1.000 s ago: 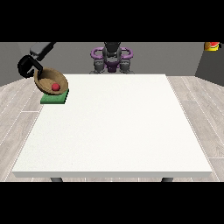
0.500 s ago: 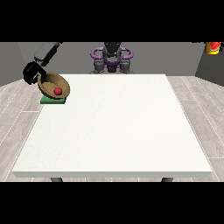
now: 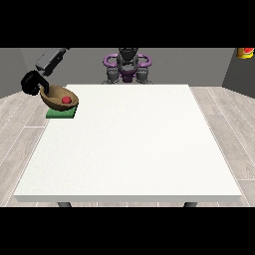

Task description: Pick the cup and pour the ball into the bowl, then pick the bowl and place it on the pad

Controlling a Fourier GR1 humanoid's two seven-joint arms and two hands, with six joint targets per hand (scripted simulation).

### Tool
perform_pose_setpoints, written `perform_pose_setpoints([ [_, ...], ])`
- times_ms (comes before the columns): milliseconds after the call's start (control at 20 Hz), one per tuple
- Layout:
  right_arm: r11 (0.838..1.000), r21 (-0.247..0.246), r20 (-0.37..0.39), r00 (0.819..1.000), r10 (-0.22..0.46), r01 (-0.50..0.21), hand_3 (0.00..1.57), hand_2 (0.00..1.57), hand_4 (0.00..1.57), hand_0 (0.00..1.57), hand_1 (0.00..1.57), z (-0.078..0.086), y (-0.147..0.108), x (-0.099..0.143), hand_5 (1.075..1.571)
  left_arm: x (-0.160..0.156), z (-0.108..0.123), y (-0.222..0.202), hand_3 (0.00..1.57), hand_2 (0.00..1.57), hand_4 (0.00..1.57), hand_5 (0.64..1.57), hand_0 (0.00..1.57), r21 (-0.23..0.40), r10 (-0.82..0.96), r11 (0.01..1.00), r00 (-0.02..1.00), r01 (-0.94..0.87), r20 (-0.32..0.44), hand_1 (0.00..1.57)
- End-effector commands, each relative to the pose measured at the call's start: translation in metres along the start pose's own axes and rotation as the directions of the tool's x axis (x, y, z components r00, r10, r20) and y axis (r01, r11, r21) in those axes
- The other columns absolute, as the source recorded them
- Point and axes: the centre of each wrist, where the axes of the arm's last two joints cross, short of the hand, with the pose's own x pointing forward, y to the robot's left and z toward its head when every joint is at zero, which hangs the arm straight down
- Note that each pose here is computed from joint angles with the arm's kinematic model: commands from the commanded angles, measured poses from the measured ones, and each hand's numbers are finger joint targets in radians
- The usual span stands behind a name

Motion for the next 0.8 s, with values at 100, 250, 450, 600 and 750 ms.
perform_pose_setpoints([
  [100,0.998,-0.049,0.005,0.999,-0.04,0.04,0.8,1.4,0.0,1.49,1.49,0.0,0.013,0.001,1.544,-0.013,0.008,0.007,0.0,0.0,1.19,1.562,0.0,0.02,-0.016,1.0,1.0,0.016,-0.011,0.0],
  [250,0.989,-0.061,0.08,0.989,-0.128,0.133,0.83,1.41,0.0,1.46,1.46,-0.005,-0.006,0.005,1.532,0.006,0.002,-0.001,0.0,0.0,1.19,1.563,0.0,-0.018,-0.014,1.0,0.995,0.015,0.095,0.0],
  [450,0.991,-0.042,0.082,0.989,-0.127,0.13,0.67,1.38,0.0,1.43,1.43,-0.002,0.037,-0.003,1.534,0.005,0.003,0.012,0.0,0.0,1.19,1.565,0.0,0.002,-0.022,1.0,0.998,0.022,0.052,0.0],
  [600,0.997,-0.058,0.122,0.992,-0.04,0.047,1.0,1.32,0.19,1.15,1.15,-0.004,0.029,0.02,1.532,0.002,0.007,0.023,0.0,0.0,1.19,1.567,0.0,0.039,-0.014,0.999,0.998,0.012,0.063,0.0],
  [750,1.0,-0.019,0.093,0.996,0.008,-0.007,0.79,0.41,0.0,0.19,0.19,-0.005,0.023,0.014,1.454,0.011,0.007,0.023,0.0,0.0,1.19,1.569,0.0,-0.008,-0.029,1.0,0.994,0.03,0.104,0.0],
])
